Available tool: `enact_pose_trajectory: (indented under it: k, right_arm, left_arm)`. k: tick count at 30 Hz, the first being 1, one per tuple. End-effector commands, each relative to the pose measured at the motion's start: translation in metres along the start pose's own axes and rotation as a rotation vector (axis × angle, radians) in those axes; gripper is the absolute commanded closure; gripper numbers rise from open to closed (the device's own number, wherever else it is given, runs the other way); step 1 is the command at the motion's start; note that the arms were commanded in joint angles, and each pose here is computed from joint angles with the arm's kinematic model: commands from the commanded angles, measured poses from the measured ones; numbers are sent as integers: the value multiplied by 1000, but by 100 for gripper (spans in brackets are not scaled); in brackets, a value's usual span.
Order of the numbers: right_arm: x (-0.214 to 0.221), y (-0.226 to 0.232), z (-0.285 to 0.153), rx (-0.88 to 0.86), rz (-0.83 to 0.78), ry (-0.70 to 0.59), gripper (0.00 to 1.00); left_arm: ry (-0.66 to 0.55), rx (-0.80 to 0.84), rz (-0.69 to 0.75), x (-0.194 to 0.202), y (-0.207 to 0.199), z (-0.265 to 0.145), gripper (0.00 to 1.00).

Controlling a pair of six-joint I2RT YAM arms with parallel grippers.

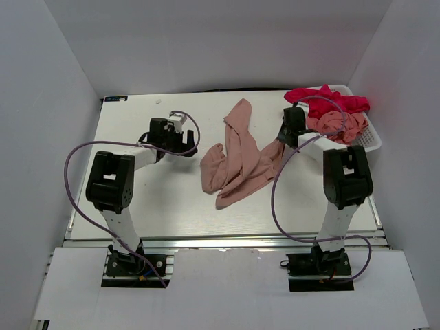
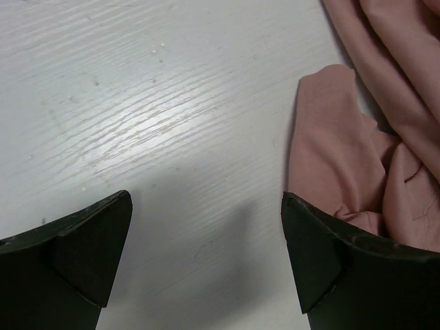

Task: Fold and stack the t-shirts
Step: Flatten out the tshirt

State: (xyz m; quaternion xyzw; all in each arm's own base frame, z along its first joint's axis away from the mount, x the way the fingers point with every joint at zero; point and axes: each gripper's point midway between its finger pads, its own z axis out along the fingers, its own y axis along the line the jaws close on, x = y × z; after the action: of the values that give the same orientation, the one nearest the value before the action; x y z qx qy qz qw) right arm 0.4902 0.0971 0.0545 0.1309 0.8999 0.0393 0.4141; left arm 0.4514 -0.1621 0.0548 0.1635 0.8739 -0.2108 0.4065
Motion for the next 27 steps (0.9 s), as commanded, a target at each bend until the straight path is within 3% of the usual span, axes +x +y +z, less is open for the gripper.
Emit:
enact_pose_trajectory:
  k: [1, 3, 9, 12, 20, 27]
  right_arm:
    - [-127, 16, -76, 2, -15, -337, 100]
    - [-188, 29, -125, -36, -28, -463, 100]
    - [-275, 66, -251, -243, -31, -640, 100]
    - [-281, 82, -273, -321, -74, -609, 100]
    - [-312, 115, -360, -543, -137, -682, 100]
    - [-292, 149, -439, -881, -176, -635, 100]
  left_arm:
    - [-63, -3, 14, -20, -3, -18, 2]
    - [-60, -9, 14, -19, -2, -20, 2]
    - [-59, 20, 10, -19, -13, -33, 2]
    - [-67, -6, 28, -21, -11, -41, 2]
    - [-128, -41, 74, -60, -17, -73, 2]
    - [-176, -60, 90, -81, -19, -80, 2]
